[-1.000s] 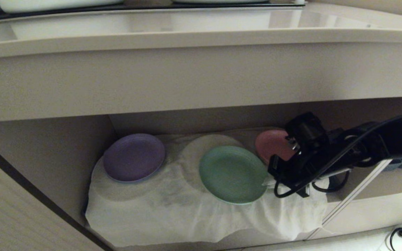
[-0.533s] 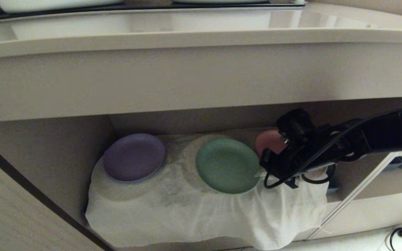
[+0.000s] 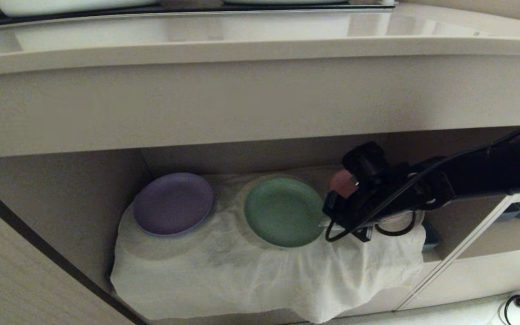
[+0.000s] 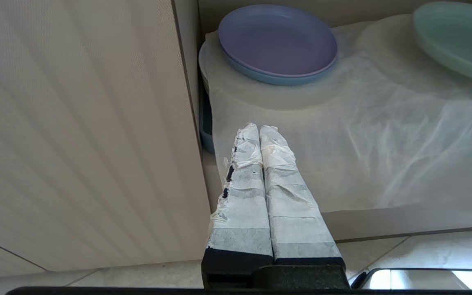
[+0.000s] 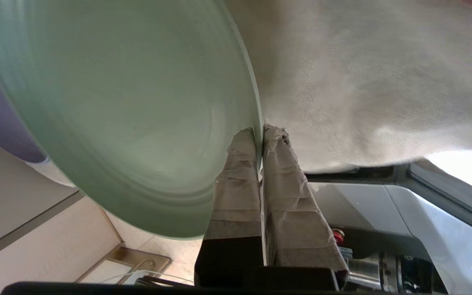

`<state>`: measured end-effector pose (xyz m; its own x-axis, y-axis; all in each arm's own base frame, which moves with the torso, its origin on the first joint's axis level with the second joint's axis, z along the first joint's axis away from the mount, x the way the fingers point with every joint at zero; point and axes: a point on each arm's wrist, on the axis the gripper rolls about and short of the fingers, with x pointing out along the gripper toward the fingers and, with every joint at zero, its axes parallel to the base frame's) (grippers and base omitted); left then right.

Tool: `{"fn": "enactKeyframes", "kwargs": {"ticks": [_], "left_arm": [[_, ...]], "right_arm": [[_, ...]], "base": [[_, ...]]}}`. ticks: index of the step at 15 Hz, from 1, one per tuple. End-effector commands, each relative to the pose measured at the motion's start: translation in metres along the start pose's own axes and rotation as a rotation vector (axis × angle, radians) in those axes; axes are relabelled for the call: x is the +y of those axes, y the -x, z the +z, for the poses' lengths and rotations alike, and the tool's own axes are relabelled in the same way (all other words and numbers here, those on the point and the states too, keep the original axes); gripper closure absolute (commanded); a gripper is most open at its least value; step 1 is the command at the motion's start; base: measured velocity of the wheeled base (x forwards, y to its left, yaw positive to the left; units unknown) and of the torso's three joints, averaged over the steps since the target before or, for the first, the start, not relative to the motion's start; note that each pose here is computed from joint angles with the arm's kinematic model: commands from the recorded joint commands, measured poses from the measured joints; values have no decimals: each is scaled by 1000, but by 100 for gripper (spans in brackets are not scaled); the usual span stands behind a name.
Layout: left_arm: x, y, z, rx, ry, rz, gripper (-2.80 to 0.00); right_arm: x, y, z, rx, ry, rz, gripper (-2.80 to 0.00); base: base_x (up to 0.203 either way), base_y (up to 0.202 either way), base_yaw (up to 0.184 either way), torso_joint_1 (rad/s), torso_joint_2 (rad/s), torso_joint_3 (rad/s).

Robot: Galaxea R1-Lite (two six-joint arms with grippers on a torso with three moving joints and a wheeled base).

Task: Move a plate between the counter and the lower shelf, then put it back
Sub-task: Put the plate in the cupboard

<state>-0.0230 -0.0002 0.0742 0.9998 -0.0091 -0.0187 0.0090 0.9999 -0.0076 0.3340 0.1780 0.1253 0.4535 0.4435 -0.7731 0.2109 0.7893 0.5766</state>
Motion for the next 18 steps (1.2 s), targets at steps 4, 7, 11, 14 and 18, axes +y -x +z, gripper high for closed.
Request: {"fn": "enactKeyframes", "kwargs": {"ticks": [4, 7, 11, 14, 18], "left_arm": [[0, 0, 0, 0, 1, 0, 0], [0, 0, 0, 0, 2, 0, 0], [0, 0, 0, 0, 0, 0, 0], [0, 0, 0, 0, 0, 0, 0], [0, 0, 0, 0, 2, 0, 0]], "right_arm": [[7, -7, 1, -5, -22, 19, 0], [8, -13, -1, -7, -21, 7, 0], [7, -18, -1, -10, -21, -4, 0], [10, -21, 2, -17, -19, 1, 0], [8, -25, 3, -23, -22, -16, 0]], "base": [[0, 0, 0, 0, 0, 0], [0, 0, 0, 0, 0, 0], [0, 0, 0, 0, 0, 0], [0, 0, 0, 0, 0, 0], [0, 0, 0, 0, 0, 0]]}}
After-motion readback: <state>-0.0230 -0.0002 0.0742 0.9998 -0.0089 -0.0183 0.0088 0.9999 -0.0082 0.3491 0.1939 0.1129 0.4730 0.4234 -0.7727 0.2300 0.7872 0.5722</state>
